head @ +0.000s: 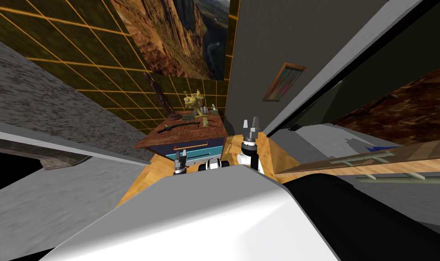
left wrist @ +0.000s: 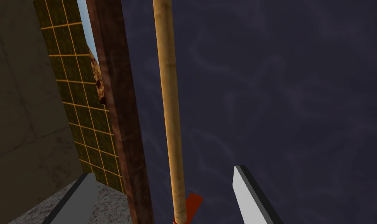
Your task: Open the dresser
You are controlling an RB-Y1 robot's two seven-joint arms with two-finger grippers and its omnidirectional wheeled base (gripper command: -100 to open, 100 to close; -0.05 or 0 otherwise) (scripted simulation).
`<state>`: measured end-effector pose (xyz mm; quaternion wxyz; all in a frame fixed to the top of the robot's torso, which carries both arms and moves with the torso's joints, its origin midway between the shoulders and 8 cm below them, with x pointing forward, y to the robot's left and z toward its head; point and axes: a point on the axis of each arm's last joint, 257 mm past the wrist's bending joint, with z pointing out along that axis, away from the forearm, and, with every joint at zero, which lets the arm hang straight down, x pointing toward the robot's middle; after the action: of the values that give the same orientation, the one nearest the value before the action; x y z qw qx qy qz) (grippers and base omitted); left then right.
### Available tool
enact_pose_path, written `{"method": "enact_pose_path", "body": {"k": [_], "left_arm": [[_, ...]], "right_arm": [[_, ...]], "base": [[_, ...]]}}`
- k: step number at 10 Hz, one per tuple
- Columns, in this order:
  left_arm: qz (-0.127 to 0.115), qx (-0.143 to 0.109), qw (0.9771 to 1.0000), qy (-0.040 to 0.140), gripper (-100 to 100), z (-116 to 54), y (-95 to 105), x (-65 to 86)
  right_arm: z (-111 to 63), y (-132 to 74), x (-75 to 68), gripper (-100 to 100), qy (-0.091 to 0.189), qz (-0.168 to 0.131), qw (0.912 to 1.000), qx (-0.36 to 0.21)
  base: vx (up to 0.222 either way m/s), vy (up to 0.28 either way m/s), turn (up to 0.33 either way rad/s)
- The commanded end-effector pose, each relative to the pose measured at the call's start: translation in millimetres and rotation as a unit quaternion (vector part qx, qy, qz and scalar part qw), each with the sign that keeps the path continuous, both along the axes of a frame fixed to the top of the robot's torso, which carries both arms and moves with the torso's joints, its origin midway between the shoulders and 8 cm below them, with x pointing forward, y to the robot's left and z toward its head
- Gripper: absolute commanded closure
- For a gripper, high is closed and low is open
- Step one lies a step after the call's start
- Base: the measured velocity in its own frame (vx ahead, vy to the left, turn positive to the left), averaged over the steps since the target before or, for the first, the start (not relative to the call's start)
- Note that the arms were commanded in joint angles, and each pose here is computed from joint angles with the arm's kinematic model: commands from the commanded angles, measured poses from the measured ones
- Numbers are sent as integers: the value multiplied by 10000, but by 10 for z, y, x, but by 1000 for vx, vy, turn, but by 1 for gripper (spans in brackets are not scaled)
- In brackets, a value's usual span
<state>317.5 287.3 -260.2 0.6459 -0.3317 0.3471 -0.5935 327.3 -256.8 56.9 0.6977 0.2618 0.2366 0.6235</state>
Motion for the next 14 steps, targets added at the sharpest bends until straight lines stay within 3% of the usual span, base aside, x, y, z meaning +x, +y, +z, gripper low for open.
{"method": "enact_pose_path", "body": {"k": [1,2,9,10,11,14], "left_arm": [[61,-234,9997,-9,-100,-6,-108,42],[48,-186,9998,-6,-100,-2,-76,26],[10,-189,9998,-4,-100,212,-7,494],[12,-186,9998,-19,-100,206,-12,431],[21,-189,9998,-4,100,142,-28,357],[37,-192,9998,-4,100,56,-57,170]], "right_arm": [[0,0,0,0,0,0,10000,0],[0,0,0,0,0,0,10000,0],[0,0,0,0,0,0,10000,0],[0,0,0,0,0,0,10000,0],[0,0,0,0,0,0,10000,0],[0,0,0,0,0,0,10000,0]], "base": [[-3,-12,1],[-1,-6,0],[-24,-12,11],[-11,-6,2],[14,7,-17],[29,14,-16]]}}
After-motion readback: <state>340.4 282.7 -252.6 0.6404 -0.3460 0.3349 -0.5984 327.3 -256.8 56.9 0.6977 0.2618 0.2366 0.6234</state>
